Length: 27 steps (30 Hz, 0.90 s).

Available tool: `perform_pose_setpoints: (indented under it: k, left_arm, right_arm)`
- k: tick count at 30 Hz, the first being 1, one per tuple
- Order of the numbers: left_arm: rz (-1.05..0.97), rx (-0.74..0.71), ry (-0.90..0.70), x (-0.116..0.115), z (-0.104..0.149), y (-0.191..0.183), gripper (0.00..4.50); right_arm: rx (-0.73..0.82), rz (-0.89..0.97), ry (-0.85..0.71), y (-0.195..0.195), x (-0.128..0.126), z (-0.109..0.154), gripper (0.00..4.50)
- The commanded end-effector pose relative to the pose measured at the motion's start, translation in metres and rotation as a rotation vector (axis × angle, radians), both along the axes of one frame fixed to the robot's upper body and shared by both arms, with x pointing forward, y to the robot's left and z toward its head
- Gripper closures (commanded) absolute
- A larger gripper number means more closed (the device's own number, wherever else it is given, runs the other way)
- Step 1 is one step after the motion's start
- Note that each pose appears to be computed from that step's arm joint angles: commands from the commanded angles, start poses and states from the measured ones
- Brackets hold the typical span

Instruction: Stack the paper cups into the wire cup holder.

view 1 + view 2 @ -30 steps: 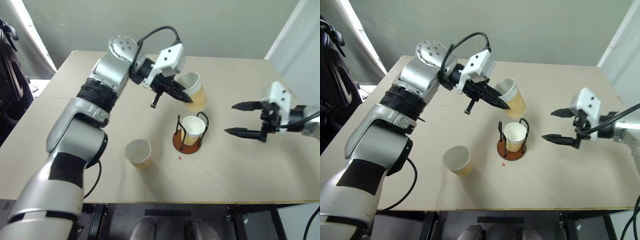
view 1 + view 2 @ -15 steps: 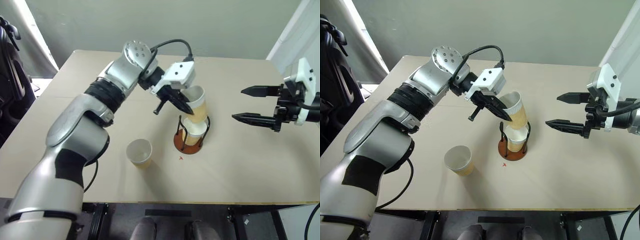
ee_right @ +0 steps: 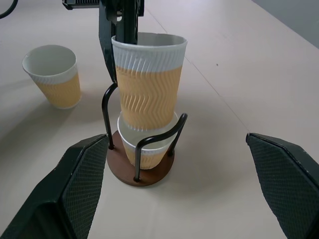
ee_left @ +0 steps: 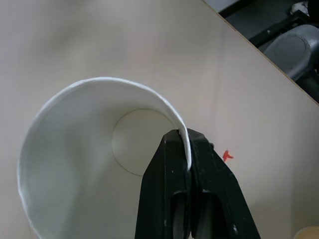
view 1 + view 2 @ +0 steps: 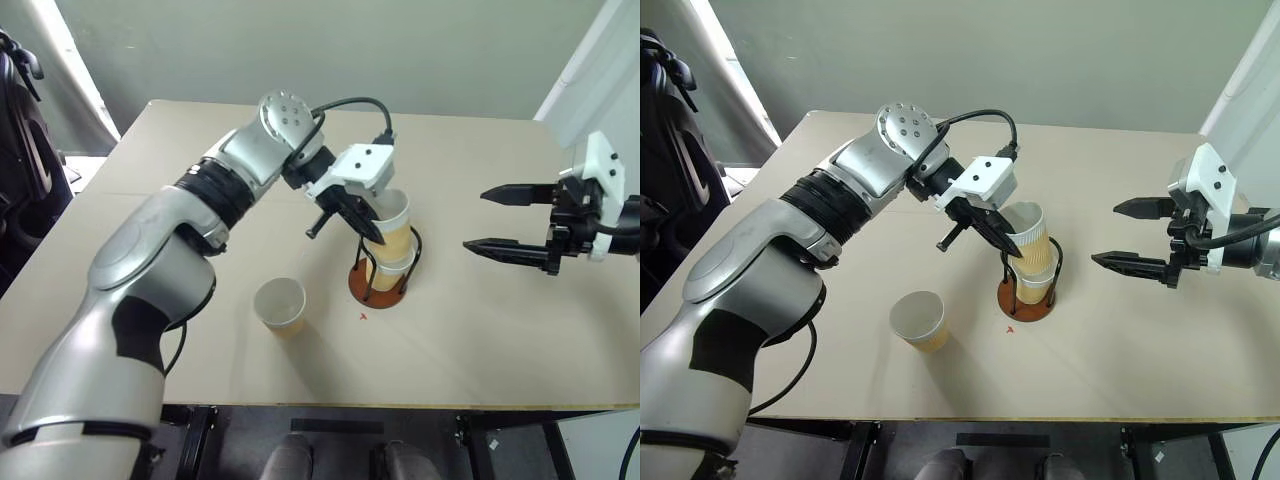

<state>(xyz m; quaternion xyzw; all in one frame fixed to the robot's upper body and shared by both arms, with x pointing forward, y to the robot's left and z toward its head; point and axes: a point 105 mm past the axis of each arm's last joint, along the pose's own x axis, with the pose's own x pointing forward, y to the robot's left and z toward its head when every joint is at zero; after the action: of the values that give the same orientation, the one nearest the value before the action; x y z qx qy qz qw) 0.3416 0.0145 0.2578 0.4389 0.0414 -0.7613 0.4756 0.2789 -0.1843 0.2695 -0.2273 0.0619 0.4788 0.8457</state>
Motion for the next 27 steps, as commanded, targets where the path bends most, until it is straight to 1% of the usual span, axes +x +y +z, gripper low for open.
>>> perform_pose_setpoints:
  k: [1, 6, 9, 10, 16, 19, 20, 23, 27]
  left_arm:
    - [-0.060, 0.032, -0.041, -0.005, 0.007, -0.003, 4.47]
    - [-0.070, 0.075, -0.079, -0.002, 0.001, -0.005, 4.47]
    - [-0.066, 0.100, -0.092, 0.001, -0.003, -0.004, 3.85]
    - [-0.065, 0.103, -0.098, 0.002, -0.004, -0.004, 3.58]
    - [-0.076, 0.068, -0.100, 0.002, -0.002, -0.008, 1.45]
    - [-0.074, -0.002, -0.073, 0.000, 0.006, -0.015, 0.35]
    - [-0.069, -0.050, -0.059, -0.001, 0.012, -0.018, 0.01]
    - [-0.036, -0.186, -0.036, 0.002, 0.031, -0.018, 0.01]
    - [0.038, -0.282, -0.044, 0.011, 0.048, -0.001, 0.01]
  right_arm:
    - [-0.003, -0.001, -0.068, -0.001, -0.006, 0.015, 0.00]
    - [-0.005, -0.006, -0.063, -0.002, -0.005, 0.012, 0.00]
    - [-0.009, -0.009, -0.062, -0.003, -0.005, 0.010, 0.00]
    - [-0.010, -0.009, -0.062, -0.003, -0.005, 0.010, 0.00]
    - [-0.010, -0.011, -0.060, -0.003, -0.005, 0.009, 0.00]
    - [-0.008, -0.011, -0.060, -0.002, -0.004, 0.009, 0.00]
    - [-0.007, -0.010, -0.060, -0.001, -0.004, 0.008, 0.00]
    - [-0.005, -0.013, -0.065, 0.001, -0.001, 0.004, 0.00]
    - [0.002, -0.017, -0.074, 0.004, 0.005, -0.001, 0.00]
